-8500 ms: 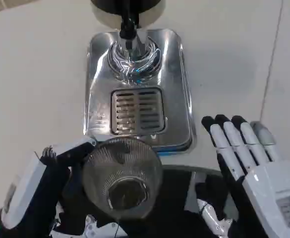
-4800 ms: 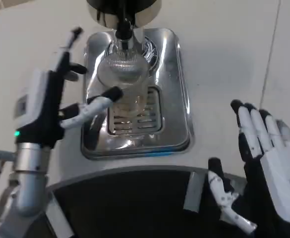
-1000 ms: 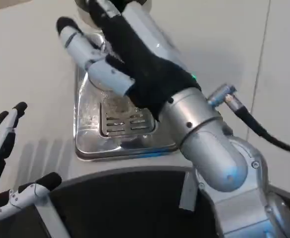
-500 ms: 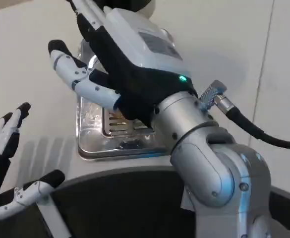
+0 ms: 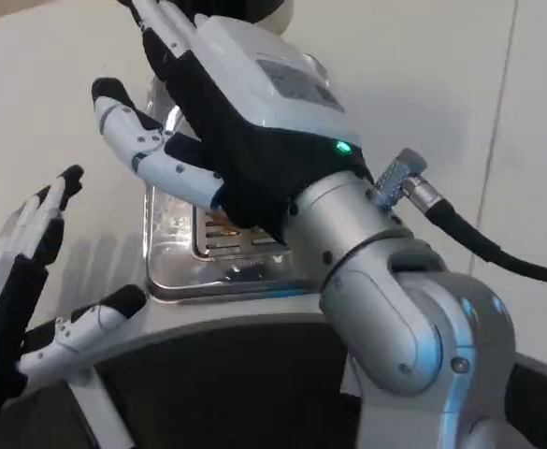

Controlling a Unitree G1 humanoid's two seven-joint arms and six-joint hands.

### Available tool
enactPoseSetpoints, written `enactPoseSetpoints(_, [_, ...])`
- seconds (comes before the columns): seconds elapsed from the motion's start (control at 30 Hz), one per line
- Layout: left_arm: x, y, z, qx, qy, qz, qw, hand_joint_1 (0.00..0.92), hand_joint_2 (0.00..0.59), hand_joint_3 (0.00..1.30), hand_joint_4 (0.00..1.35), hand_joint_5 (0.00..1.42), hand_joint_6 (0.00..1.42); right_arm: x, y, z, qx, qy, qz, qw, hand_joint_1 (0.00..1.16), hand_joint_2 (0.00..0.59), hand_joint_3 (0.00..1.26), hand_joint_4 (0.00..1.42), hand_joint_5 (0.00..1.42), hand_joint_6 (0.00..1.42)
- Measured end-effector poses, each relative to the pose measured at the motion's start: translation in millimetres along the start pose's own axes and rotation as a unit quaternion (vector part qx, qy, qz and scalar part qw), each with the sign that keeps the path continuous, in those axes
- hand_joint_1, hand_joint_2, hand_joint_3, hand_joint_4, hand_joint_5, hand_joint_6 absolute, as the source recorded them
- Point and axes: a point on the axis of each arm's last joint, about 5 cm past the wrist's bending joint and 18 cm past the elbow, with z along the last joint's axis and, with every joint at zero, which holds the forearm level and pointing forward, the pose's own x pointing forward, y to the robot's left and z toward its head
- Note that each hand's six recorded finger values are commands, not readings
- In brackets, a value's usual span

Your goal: Grasp the cup under the faucet to collect the drink, then remove the cup.

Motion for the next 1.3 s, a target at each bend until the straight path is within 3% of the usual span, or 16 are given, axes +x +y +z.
enactPoseSetpoints(0.17, [6.6, -5.7, 0.1, -0.010, -0.007, -0.004, 0.9999, 0.044, 0.060, 0.00, 0.00, 0.00, 0.00, 1.1, -0.4, 1.8, -0.002, 0.000, 0.002, 1.0000, 0.00, 0.551, 0.00, 0.00, 0.00, 0.00])
enactPoseSetpoints(0.4, [13.1, -11.6, -3.2, -0.020, 0.003, -0.006, 0.9998, 0.125, 0.047, 0.00, 0.00, 0.00, 0.00, 4.2, -0.9, 2.2, 0.000, 0.004, 0.000, 1.0000, 0.00, 0.551, 0.00, 0.00, 0.00, 0.00])
enactPoseSetpoints(0.87, [39.8, -22.3, 1.3, -0.028, -0.003, 0.013, 0.9995, 0.169, 0.042, 0.00, 0.00, 0.00, 0.00, 7.8, -3.0, -1.4, -0.019, 0.000, 0.005, 0.9998, 0.00, 0.551, 0.00, 0.00, 0.00, 0.00])
enactPoseSetpoints(1.07, [48.0, -32.3, 6.4, -0.034, -0.011, 0.010, 0.9993, 0.206, 0.043, 0.00, 0.00, 0.00, 0.00, 7.9, -3.7, -3.1, -0.022, -0.001, 0.006, 0.9997, 0.00, 0.551, 0.00, 0.00, 0.00, 0.00])
enactPoseSetpoints(1.3, [55.0, -37.5, 5.3, -0.037, -0.002, 0.006, 0.9993, 0.232, 0.038, 0.00, 0.00, 0.00, 0.00, 7.7, -4.2, -5.8, -0.020, 0.000, 0.006, 0.9998, 0.00, 0.550, 0.00, 0.00, 0.00, 0.00])
